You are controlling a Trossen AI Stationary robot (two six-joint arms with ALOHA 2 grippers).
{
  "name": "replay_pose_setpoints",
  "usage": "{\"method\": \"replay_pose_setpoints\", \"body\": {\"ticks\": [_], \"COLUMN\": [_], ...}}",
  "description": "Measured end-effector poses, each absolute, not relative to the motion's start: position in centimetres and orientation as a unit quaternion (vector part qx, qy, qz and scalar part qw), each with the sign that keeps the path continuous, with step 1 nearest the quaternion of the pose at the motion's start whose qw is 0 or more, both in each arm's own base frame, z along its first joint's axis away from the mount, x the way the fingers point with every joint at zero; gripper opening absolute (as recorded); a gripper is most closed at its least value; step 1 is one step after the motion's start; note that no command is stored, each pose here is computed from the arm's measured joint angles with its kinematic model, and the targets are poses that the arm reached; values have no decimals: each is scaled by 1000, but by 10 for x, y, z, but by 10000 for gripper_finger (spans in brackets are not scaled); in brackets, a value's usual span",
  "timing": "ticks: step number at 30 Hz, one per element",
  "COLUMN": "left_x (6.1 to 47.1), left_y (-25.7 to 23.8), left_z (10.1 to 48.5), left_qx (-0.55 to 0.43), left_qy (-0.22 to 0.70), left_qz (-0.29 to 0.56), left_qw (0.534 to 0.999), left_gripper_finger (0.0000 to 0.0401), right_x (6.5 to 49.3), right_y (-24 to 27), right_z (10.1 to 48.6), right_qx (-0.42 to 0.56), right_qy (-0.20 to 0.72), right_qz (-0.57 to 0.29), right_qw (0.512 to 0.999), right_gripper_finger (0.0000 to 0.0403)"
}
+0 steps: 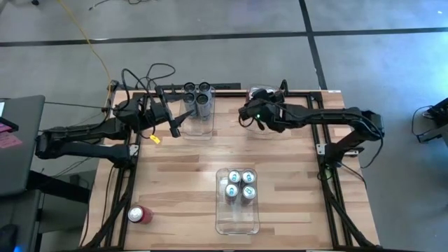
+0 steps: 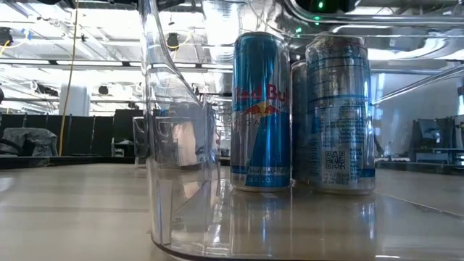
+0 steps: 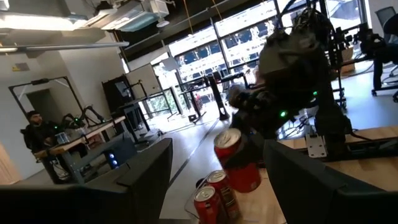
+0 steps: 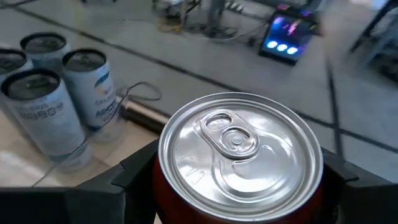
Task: Sort soda cans
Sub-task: Put the right red soda can into the top right transparent bin
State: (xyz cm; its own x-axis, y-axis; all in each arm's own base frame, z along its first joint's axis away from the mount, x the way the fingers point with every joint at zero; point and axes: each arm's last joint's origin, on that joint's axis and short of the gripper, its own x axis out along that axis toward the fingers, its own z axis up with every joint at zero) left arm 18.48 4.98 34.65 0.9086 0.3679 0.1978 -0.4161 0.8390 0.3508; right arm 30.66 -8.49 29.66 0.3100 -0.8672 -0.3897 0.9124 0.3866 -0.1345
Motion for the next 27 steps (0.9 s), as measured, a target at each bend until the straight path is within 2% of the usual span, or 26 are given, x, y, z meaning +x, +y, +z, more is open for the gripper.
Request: {"method": "replay_pose_setpoints", "body": {"ticks": [6,17,27], "left_x": [185,184,184], "left_y": [50,52,52], "left_z": [346,345,344], "left_qx": [199,205,201], "left_qy": [-58,-43,-38], "left_qz": [205,235,248], "left_qw": [957,949,947], "left_gripper_finger": [249,249,249], "right_x": [306,286,273], "right_y": [-112,-133,-127], "right_z": [275,233,195], "right_qx": [77,66,47], "right_qy": [196,271,206], "right_qz": [-480,-401,-373], "right_qw": [852,873,903], "right_gripper_finger": [299,299,299]}}
